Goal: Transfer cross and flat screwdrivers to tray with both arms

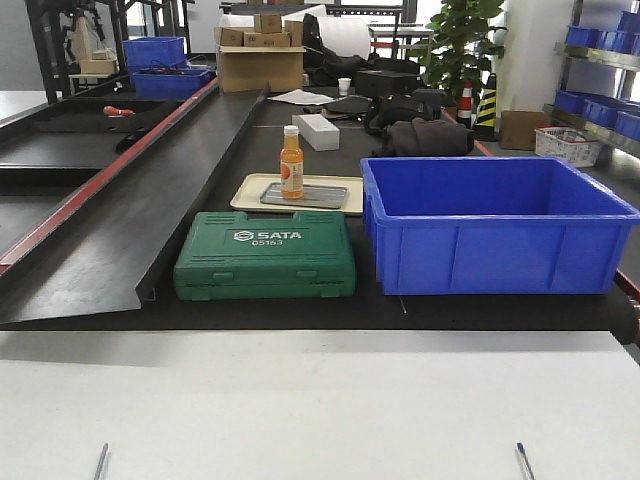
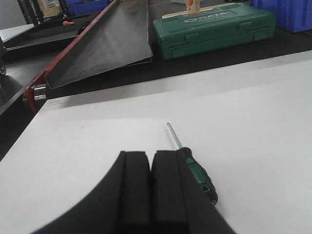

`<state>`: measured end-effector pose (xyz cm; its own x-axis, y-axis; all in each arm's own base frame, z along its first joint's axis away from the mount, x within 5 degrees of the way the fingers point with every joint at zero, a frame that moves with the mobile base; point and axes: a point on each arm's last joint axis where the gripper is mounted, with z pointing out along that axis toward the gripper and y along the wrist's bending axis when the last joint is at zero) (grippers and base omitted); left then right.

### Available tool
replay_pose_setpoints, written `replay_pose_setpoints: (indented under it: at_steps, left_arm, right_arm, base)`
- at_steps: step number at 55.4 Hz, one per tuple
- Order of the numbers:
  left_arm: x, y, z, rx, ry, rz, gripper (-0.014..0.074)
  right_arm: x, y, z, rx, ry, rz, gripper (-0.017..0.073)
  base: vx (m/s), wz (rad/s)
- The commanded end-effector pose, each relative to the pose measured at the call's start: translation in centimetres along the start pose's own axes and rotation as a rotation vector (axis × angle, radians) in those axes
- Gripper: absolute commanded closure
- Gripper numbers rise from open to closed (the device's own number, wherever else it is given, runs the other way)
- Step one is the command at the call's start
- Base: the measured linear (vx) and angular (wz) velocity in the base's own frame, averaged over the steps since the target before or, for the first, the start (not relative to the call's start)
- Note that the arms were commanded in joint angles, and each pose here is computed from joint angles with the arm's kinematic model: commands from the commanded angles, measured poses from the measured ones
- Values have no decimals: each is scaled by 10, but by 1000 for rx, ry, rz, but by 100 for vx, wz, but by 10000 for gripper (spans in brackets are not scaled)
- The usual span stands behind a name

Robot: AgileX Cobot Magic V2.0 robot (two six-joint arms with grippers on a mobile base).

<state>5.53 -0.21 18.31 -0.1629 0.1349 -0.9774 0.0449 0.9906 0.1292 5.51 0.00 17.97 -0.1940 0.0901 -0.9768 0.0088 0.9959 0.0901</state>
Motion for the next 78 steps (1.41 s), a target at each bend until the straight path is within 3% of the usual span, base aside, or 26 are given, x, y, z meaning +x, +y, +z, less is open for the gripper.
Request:
replay_pose_setpoints:
  at_steps: [1, 36, 55, 58, 64, 71, 78]
  left_arm:
    - [-16, 3, -3, -19, -106, -13, 591]
    - [-17, 3, -3, -23, -121, -12, 591]
    - [-36, 8, -8, -73, -339, -13, 591]
    - [-42, 9, -10, -88, -404, -14, 591]
    - [-46, 10, -12, -90, -459, -68, 591]
    - [-59, 12, -18, -61, -524, -207, 591]
    - [-87, 15, -30, -57, -598, -223, 591]
  right_arm:
    - [-5, 0, 0, -3, -80, -14, 567]
    - [-6, 1, 0, -5, -88, -14, 567]
    - [-20, 3, -2, -29, -248, -15, 567]
    - [-25, 4, -4, -34, -298, -40, 567]
    - [-39, 6, -10, -50, -459, -76, 567]
    - [-72, 9, -25, -62, -600, -74, 567]
    - [-121, 13, -47, -55, -629, -63, 567]
  base:
    - [0, 0]
    - [0, 0]
    - [0, 0]
    - [0, 0]
    - [0, 0]
    - [0, 0]
    - [0, 0]
